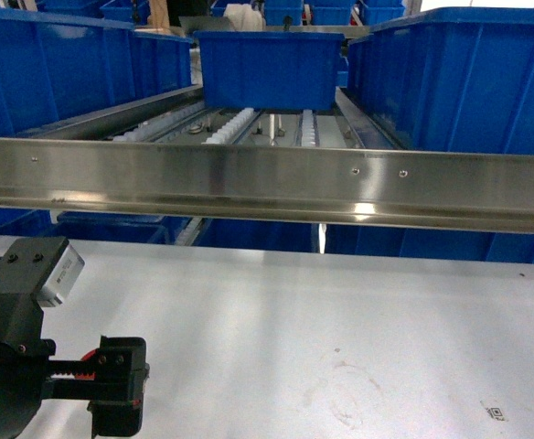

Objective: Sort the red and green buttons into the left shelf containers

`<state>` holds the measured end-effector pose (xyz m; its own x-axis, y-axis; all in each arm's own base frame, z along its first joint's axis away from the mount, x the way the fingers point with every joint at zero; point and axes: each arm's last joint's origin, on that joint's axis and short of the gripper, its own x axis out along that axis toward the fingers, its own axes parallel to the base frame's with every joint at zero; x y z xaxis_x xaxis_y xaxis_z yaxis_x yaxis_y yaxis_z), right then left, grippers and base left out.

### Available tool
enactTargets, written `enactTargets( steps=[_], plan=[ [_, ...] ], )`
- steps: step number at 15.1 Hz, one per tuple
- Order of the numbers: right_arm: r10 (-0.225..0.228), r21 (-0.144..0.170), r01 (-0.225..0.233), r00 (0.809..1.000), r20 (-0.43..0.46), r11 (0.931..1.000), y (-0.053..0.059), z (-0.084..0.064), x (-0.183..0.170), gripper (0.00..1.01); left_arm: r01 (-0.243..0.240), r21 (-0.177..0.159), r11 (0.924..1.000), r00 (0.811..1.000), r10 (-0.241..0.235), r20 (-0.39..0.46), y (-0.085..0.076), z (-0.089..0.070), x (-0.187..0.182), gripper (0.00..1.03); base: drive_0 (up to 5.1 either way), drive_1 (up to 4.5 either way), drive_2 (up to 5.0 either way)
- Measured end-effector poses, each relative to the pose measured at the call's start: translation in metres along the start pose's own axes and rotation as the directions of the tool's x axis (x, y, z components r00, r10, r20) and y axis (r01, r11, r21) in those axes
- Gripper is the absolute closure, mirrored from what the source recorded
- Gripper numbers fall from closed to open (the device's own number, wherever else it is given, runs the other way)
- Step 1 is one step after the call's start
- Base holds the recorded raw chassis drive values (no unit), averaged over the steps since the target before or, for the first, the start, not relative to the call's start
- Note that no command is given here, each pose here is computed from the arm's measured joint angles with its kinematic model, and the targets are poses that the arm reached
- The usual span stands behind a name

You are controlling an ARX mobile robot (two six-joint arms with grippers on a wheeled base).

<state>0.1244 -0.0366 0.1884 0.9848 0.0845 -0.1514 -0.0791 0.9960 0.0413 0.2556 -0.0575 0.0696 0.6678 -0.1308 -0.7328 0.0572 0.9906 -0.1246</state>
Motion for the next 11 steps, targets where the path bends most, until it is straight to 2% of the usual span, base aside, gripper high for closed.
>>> enactTargets(
  steps=[1,3,5,8,11],
  plan=[
    [0.000,0.000,0.000,1.000,0.000,1.0000,0.000,0.000,0.000,0.72,-0.002,-0.004,1.0000,1.000,0.002,-0.011,0.002,-0.004,0.004,0.05,0.0,0.00,0.0],
    [0.000,0.000,0.000,1.000,0.000,1.0000,0.000,0.000,0.000,0.72,-0.001,-0.006,1.0000,1.000,0.001,0.020,0.008,-0.006,0.009,0.05,0.0,0.00,0.0],
    [0.000,0.000,0.000,1.000,0.000,1.0000,0.000,0.000,0.000,0.72,0.021,0.022,0.9995,0.998,-0.023,0.058,0.010,-0.006,0.014,0.05,0.0,0.00,0.0],
    [0.000,-0.001,0.000,1.000,0.000,1.0000,0.000,0.000,0.000,0.72,0.074,0.069,0.9949,0.996,-0.077,0.051,0.004,-0.010,0.018,0.05,0.0,0.00,0.0],
    [0.000,-0.001,0.000,1.000,0.000,1.0000,0.000,0.000,0.000,0.72,0.087,0.089,0.9923,0.994,-0.092,0.057,0.000,-0.012,0.021,0.05,0.0,0.00,0.0]
  ],
)
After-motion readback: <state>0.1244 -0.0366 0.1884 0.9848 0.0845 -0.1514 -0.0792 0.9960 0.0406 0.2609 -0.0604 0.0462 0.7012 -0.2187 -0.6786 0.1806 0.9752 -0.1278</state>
